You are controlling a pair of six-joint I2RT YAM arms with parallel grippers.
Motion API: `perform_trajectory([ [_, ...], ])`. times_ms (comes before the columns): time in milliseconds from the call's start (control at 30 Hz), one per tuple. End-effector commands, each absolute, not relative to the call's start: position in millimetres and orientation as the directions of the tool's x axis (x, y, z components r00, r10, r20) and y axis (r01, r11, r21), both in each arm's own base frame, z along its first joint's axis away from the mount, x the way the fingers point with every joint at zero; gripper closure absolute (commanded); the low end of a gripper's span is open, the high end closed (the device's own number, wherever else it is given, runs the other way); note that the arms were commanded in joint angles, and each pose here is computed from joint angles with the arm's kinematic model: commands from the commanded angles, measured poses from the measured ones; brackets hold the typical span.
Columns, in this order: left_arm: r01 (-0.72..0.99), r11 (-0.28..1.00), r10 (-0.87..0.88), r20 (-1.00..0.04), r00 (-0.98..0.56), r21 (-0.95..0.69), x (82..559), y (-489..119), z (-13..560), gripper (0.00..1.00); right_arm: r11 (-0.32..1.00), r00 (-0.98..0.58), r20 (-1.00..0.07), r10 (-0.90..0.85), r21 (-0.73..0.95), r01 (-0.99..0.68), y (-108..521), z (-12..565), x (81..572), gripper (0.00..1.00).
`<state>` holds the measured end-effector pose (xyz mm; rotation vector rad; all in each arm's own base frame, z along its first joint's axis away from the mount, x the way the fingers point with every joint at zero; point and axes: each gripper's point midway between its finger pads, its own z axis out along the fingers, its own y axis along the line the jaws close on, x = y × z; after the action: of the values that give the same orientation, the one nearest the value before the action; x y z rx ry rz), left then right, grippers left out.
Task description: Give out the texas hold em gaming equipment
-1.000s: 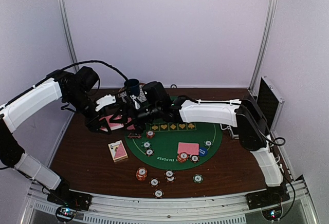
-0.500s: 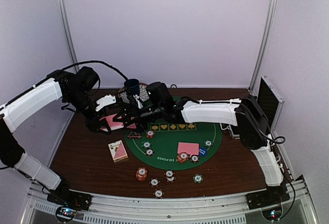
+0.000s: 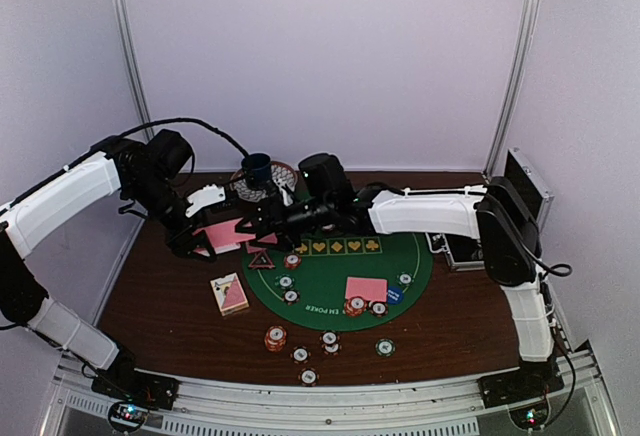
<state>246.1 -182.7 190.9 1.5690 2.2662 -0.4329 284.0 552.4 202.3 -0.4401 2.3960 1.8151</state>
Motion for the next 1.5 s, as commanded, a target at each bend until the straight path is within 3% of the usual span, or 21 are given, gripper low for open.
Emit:
perform_trajectory([
  [0, 0.947, 0.321, 0.817, -0.504, -0.281, -0.008, 251.0, -188.0, 207.3, 1.00, 0.185, -0.955, -0.272, -0.116, 0.939, -0.290, 543.8, 236.0, 287.9, 0.40],
  [300, 0.945, 0.326, 0.820, -0.495, -0.288, -0.010, 251.9, -187.2, 204.6, 1.00, 0.084, -0.954, -0.274, -0.123, 0.955, -0.285, 547.1, 265.2, 276.3, 0.44],
  [600, 0.945, 0.327, 0.826, -0.484, -0.290, -0.008, 250.6, -184.7, 204.0, 1.00, 0.098, -0.956, -0.251, -0.153, 0.959, -0.267, 546.7, 254.1, 271.9, 0.78],
  [867, 0.944, 0.330, 0.833, -0.465, -0.300, -0.018, 247.0, -181.5, 200.1, 1.00, 0.125, -0.951, -0.262, -0.165, 0.951, -0.284, 536.7, 255.4, 275.4, 1.00],
  [1267, 0.936, 0.350, 0.845, -0.418, -0.333, -0.037, 242.5, -174.3, 189.0, 1.00, 0.343, -0.906, -0.383, -0.180, 0.839, -0.423, 471.9, 248.9, 299.0, 1.00],
  [1467, 0.930, 0.367, 0.843, -0.409, -0.349, -0.036, 242.5, -171.6, 187.4, 1.00, 0.560, -0.831, -0.482, -0.278, 0.622, -0.548, 427.2, 225.6, 321.0, 1.00],
])
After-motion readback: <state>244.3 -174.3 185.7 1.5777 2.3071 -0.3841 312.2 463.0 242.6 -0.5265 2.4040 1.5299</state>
